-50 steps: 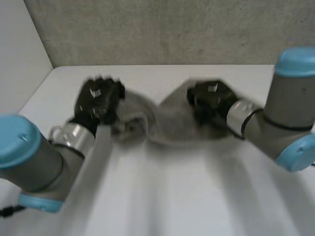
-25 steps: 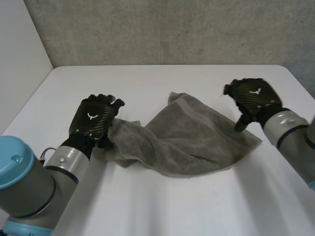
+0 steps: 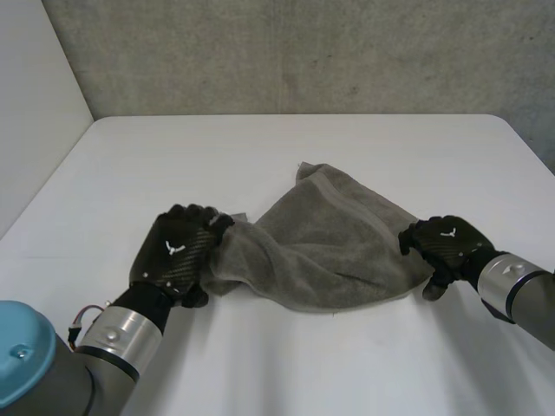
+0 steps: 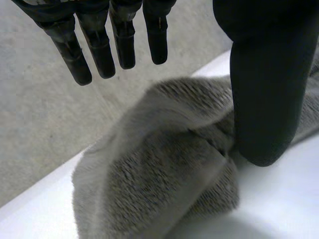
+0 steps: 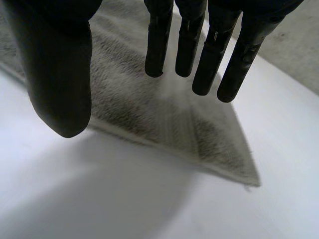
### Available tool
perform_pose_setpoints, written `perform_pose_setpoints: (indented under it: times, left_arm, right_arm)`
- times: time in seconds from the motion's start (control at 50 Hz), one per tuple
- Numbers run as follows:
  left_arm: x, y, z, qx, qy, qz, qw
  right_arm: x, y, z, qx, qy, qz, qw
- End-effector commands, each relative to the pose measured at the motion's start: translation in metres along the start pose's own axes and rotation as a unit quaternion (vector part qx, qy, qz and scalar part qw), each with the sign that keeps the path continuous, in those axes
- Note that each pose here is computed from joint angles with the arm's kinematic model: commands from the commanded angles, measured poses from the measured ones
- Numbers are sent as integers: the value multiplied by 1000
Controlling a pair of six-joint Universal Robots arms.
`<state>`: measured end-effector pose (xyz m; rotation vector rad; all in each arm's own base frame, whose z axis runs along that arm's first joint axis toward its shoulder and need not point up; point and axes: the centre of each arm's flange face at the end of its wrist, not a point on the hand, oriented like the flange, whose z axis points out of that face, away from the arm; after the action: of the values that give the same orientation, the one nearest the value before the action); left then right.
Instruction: Fold the towel.
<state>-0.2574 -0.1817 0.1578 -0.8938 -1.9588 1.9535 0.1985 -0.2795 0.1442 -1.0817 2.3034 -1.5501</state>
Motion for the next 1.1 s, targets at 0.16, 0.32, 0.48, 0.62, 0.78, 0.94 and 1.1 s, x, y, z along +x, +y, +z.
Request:
perform_pose_setpoints:
  times: [0.16,0.32,0.48,0.62,0.78,0.94,1.1]
  left_arm:
    - [13,23,13,-2,15,83,996]
    - [13,22,20,9,13,84,996]
    - [13,25,26,6,13,84,996]
    - [13,25,29,7,13,83,996]
    - [13,24,28,8,13,81,997]
    - [21,21,23,12,23,82,996]
    - [24,19,21,16,29,81,996]
  right_arm:
    - [-6,15,11,-9,-12,8,1000]
    - [-6,20,18,-6,-10,6,1000]
    - [-1,17,24,10,3,20,1000]
    - [-2,15,27,15,2,21,1000]
    - [-3,19,28,10,-1,22,1000]
    - [-2,19,30,10,0,25,1000]
    - [7,9,28,26,13,42,999]
